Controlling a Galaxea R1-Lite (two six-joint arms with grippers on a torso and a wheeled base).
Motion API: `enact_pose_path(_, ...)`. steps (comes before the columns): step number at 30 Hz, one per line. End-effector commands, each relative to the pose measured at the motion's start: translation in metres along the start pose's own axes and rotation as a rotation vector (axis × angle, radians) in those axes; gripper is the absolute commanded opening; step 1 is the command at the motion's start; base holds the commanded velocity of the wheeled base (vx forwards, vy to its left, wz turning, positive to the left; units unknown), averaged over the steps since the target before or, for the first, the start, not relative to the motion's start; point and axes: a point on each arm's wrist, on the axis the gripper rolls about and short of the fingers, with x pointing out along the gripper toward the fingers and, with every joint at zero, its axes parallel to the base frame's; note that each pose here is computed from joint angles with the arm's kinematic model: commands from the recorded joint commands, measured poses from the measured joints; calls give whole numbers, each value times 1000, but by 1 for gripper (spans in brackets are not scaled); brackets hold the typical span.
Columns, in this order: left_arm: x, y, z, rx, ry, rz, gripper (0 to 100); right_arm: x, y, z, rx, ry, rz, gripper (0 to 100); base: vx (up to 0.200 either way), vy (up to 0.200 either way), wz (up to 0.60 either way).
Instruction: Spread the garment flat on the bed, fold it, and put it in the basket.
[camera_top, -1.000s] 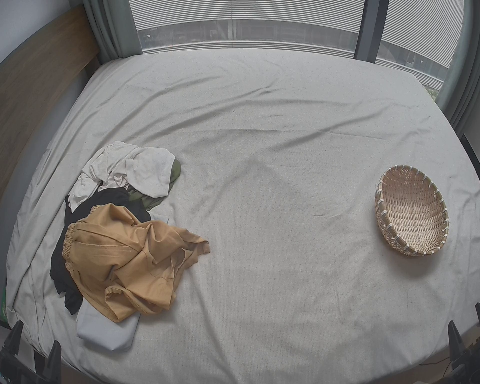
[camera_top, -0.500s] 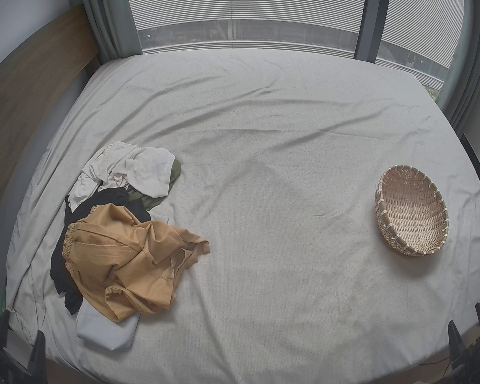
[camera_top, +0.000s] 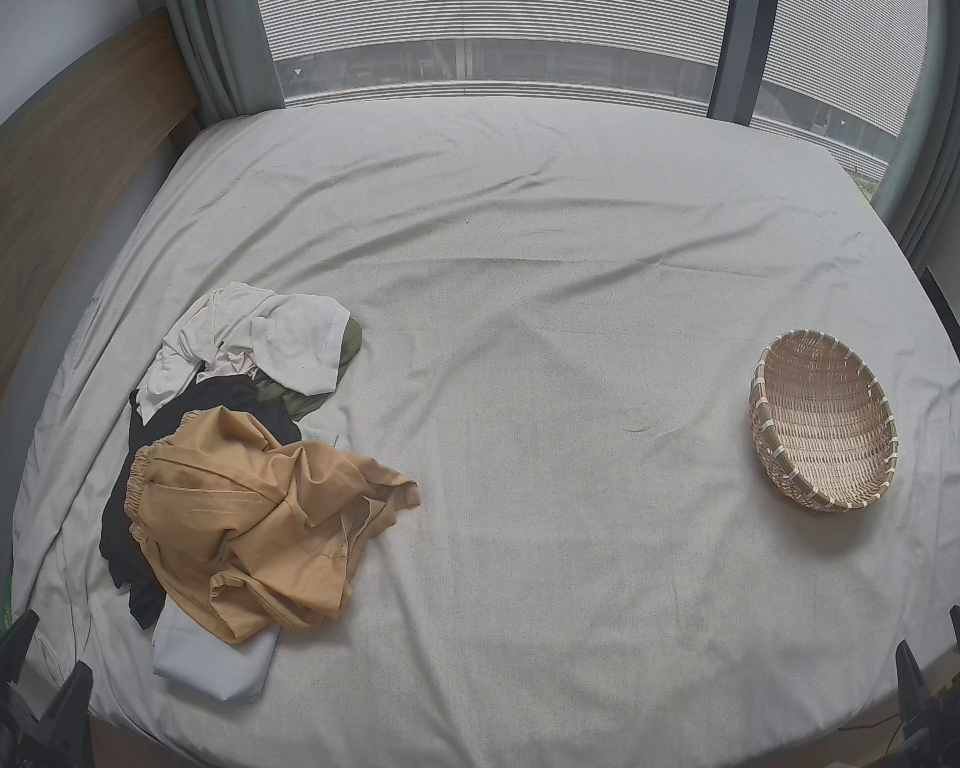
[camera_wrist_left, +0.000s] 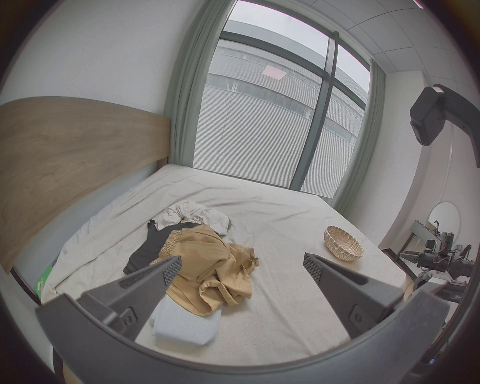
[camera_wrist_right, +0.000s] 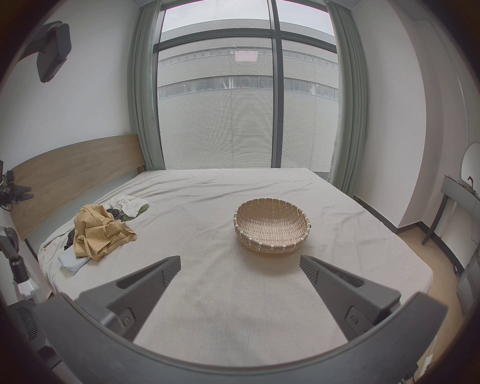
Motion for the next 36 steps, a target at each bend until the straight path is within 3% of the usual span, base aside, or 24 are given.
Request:
enact_pose_path(1,14,1,4,-34,99,-3,100,1,0,-5,1,18,0,100,0,0,0)
enact_pose_path(4,23,0,10,-85,151,-14,100,1,0,-5,1,18,0,100,0,0,0)
enact_pose_path(6,37,-1,17,-149,231,-43,100,1,0,-5,-3,18,1,100,0,0,0)
enact_pose_path(9,57,0,17,-217,347,-60,100,1,0,-5,-1,18,1,100,0,0,0)
enact_pose_path(13,75,1,15,-270,426,-77,100,1,0,-5,-1,18,1,100,0,0,0)
enact_pose_path(19,98,2,15,-331,491,-79,100,1,0,-5,-1,18,1,100,0,0,0)
enact_pose_path(23,120,3,5,-341,581,-90,100,1,0,-5,-1,18,1,100,0,0,0)
enact_pose_path(30,149,5,1,-356,586,-91,100,1,0,-5,1,18,0,100,0,0,0)
enact_pose_path(36,172,9,-13,-377,659,-62,100,1,0,-5,1,18,0,100,0,0,0)
